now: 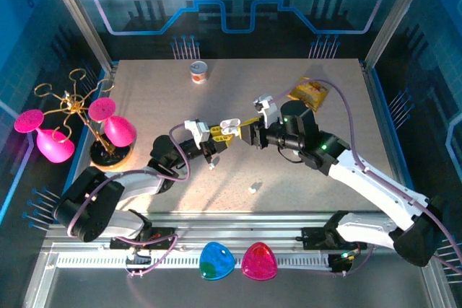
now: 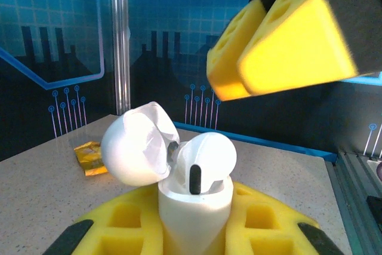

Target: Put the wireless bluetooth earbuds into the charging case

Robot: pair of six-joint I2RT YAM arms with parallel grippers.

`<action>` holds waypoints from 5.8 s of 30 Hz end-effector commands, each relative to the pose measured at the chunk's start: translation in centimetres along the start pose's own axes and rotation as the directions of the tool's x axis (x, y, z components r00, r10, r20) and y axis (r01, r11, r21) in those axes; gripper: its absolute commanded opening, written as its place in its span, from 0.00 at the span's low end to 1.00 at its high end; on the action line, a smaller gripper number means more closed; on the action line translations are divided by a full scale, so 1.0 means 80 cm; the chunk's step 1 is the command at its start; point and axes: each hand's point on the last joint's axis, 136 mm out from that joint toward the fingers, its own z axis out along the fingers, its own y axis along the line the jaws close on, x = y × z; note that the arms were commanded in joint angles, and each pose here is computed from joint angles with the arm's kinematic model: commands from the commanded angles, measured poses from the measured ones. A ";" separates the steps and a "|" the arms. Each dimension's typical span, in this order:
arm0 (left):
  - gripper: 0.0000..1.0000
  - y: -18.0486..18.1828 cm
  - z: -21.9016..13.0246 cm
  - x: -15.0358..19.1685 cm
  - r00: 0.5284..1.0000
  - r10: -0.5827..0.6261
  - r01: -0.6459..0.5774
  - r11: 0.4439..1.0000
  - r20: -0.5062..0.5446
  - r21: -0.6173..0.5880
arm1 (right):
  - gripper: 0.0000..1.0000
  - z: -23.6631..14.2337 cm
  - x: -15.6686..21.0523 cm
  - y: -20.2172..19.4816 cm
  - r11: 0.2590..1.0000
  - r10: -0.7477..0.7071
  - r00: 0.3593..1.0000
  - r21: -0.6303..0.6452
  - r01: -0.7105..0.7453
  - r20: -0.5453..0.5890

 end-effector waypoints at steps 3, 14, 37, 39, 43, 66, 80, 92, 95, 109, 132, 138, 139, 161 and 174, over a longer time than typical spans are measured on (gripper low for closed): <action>0.00 -0.009 -0.002 -0.012 0.997 0.062 -0.064 0.997 0.046 0.041 | 0.18 0.015 -0.019 0.037 0.993 -0.071 0.997 -0.090 0.073 0.020; 0.00 -0.012 -0.005 -0.020 0.996 0.070 -0.073 0.996 0.057 0.042 | 0.09 0.040 0.003 0.042 0.990 -0.089 0.994 -0.113 0.081 -0.069; 0.00 -0.019 -0.009 -0.014 0.991 0.118 -0.122 0.990 0.059 0.069 | 0.50 -0.047 -0.025 -0.109 0.962 0.148 0.957 0.188 -0.198 0.250; 0.00 -0.022 -0.010 -0.014 0.991 0.116 -0.121 0.989 0.060 0.084 | 0.53 -0.048 -0.010 -0.151 0.931 0.191 0.951 0.262 -0.254 0.245; 0.00 -0.033 -0.010 -0.018 0.994 0.092 -0.100 0.985 0.062 0.139 | 0.58 -0.040 0.024 -0.227 0.856 0.288 0.939 0.388 -0.340 0.186; 0.01 -0.057 -0.020 -0.027 0.997 0.060 -0.071 0.971 0.055 0.230 | 0.63 0.103 0.138 -0.397 0.760 0.541 0.810 0.544 -0.356 -0.226; 0.00 -0.080 -0.027 -0.020 0.972 0.214 -0.235 0.918 0.101 0.318 | 0.63 0.133 0.178 -0.378 0.821 0.495 0.756 0.515 -0.246 -0.428; 0.00 -0.091 -0.033 -0.018 0.910 0.379 -0.415 0.846 0.168 0.335 | 0.63 0.119 0.188 -0.317 0.862 0.444 0.752 0.460 -0.211 -0.488; 0.00 -0.091 -0.033 -0.018 0.906 0.388 -0.424 0.842 0.171 0.334 | 0.63 0.110 0.183 -0.300 0.873 0.421 0.764 0.447 -0.195 -0.490; 0.00 -0.092 -0.030 -0.014 0.906 0.388 -0.423 0.837 0.169 0.347 | 0.64 0.053 0.151 -0.333 0.730 0.553 0.804 0.593 -0.340 -0.220; 0.00 -0.090 -0.027 -0.010 0.920 0.362 -0.393 0.848 0.152 0.356 | 0.42 0.064 0.207 -0.358 0.673 0.652 0.694 0.656 -0.343 -0.305; 0.00 -0.090 -0.027 -0.010 0.920 0.360 -0.391 0.849 0.152 0.355 | 0.33 0.065 0.213 -0.361 0.668 0.658 0.683 0.664 -0.336 -0.317; 0.00 -0.089 -0.027 -0.010 0.921 0.359 -0.389 0.850 0.150 0.355 | 0.32 0.065 0.213 -0.360 0.669 0.658 0.682 0.663 -0.336 -0.319; 0.00 -0.066 -0.021 0.000 0.948 0.306 -0.319 0.911 0.092 0.262 | 0.20 0.039 0.162 -0.329 0.752 0.503 0.813 0.612 -0.246 -0.291; 0.00 -0.028 -0.005 0.038 0.977 0.185 -0.164 0.970 -0.109 0.180 | 0.19 -0.004 0.042 -0.207 0.866 -0.055 0.989 0.487 0.115 -0.137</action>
